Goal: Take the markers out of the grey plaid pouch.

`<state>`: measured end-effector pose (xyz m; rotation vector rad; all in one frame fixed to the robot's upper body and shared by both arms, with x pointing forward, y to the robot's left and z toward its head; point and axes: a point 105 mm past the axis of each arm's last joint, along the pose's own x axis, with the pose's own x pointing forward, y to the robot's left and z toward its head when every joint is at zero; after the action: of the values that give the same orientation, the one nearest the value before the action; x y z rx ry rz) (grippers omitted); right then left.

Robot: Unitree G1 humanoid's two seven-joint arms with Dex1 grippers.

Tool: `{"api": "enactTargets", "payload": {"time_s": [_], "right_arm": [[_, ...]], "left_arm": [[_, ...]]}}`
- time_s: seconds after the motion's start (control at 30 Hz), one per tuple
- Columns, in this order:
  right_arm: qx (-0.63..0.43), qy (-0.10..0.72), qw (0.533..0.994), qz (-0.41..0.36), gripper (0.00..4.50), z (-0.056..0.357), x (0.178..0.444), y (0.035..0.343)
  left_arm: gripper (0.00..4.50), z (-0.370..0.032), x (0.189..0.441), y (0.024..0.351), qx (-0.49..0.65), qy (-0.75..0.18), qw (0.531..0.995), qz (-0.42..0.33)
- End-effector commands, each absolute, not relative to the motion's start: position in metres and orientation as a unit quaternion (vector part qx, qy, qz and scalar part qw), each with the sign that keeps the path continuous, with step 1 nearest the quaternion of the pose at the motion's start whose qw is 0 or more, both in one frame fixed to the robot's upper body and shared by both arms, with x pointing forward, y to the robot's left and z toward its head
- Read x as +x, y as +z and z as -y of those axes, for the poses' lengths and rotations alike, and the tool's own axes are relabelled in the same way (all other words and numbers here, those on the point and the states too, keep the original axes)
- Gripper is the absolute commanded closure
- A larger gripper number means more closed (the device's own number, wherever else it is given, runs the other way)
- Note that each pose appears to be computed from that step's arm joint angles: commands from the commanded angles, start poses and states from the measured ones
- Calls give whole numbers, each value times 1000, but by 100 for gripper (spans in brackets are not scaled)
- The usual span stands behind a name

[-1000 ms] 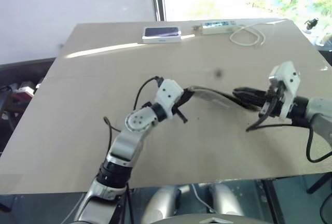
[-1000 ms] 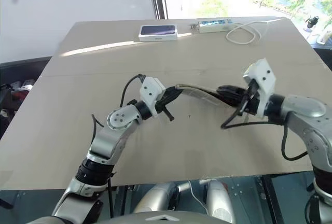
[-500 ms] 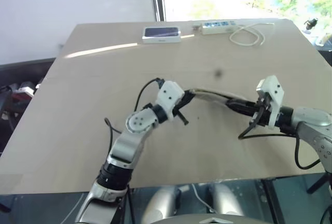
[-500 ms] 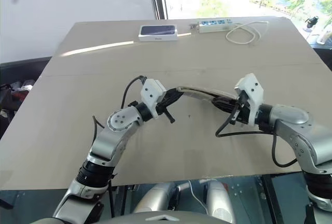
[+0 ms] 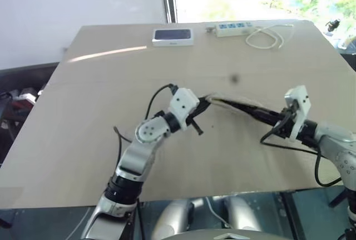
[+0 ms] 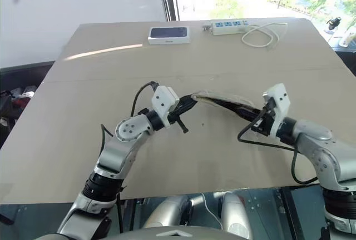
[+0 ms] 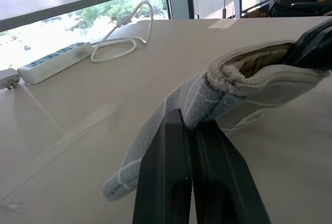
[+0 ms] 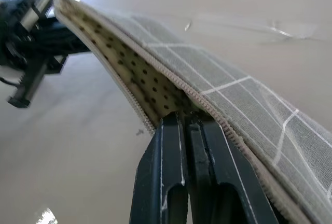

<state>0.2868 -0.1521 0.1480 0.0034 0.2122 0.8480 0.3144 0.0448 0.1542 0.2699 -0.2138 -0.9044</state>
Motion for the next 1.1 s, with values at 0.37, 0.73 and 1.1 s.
{"api": "enactTargets", "payload": {"time_s": [0.37, 0.73, 1.1], "right_arm": [[-178, 346, 919, -67, 301, 142, 319, 128], [-339, 366, 865, -58, 21, 134, 331, 114], [-368, 352, 851, -126, 21, 141, 361, 80]], "left_arm": [[450, -33, 294, 138, 84, -515, 851, 53], [450, -30, 295, 137, 73, -530, 844, 42], [450, -24, 292, 137, 67, -543, 836, 38]]}}
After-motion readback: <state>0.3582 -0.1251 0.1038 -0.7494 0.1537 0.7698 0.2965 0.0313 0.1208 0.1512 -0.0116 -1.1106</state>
